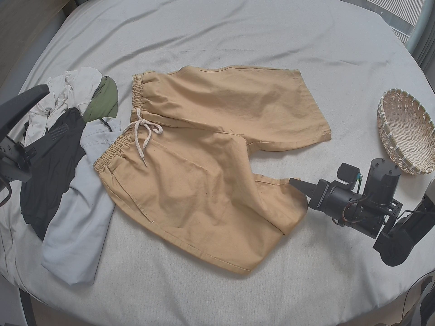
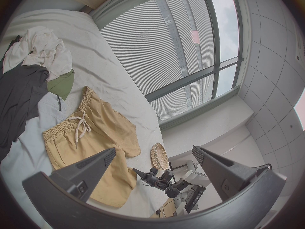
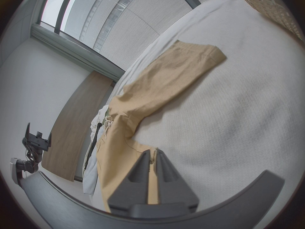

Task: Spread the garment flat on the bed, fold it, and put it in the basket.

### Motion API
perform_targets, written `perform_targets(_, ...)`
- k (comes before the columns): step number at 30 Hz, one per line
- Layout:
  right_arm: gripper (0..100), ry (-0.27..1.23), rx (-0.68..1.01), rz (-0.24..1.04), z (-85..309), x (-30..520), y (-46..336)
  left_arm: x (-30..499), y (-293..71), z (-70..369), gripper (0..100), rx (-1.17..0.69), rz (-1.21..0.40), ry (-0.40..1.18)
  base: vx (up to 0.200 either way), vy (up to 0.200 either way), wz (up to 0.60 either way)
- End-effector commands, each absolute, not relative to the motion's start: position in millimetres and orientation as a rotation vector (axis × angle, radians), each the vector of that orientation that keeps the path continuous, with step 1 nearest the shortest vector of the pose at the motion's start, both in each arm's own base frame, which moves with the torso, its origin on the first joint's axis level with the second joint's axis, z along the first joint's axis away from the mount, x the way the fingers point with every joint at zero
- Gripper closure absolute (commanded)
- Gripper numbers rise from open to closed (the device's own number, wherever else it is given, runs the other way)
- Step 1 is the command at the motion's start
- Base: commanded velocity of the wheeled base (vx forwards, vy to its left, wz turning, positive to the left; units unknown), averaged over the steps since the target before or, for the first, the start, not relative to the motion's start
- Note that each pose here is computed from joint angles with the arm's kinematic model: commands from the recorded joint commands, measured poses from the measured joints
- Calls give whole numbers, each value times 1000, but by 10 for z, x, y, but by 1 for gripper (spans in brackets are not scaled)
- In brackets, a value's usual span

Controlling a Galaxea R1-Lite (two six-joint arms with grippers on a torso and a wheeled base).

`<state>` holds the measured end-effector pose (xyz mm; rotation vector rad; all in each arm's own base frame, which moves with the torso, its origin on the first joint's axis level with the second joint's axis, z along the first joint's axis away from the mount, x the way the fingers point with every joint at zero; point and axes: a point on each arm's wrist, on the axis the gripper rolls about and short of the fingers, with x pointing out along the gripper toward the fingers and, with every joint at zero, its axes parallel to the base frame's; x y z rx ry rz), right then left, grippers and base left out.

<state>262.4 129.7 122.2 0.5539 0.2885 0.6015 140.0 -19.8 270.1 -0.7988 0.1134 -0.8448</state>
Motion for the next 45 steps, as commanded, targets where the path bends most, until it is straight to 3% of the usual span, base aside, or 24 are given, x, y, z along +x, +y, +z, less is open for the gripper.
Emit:
perform_targets(1, 100, 234, 561, 623, 1384, 2476, 1237, 1376, -198, 2691, 0, -801, -845, 112, 0, 0, 0)
perform_targets(9, 100, 202, 558, 652, 1514, 2190, 1150, 1347, -197, 2688, 0, -799, -848, 109, 0, 0, 0)
perform_targets(26, 100, 28, 617, 843, 2013, 1621, 1127, 1356, -195, 2680, 0, -818, -843, 120, 0, 0, 0)
perform_targets(33, 100, 47, 620, 805, 1978, 1854, 1203, 1368, -193, 2692, 0, -842, -842, 127, 0, 0, 0)
perform_targets(45, 100, 80, 608, 571, 1648, 2383, 954, 1356, -195, 2651, 0, -838, -840, 135, 0, 0, 0)
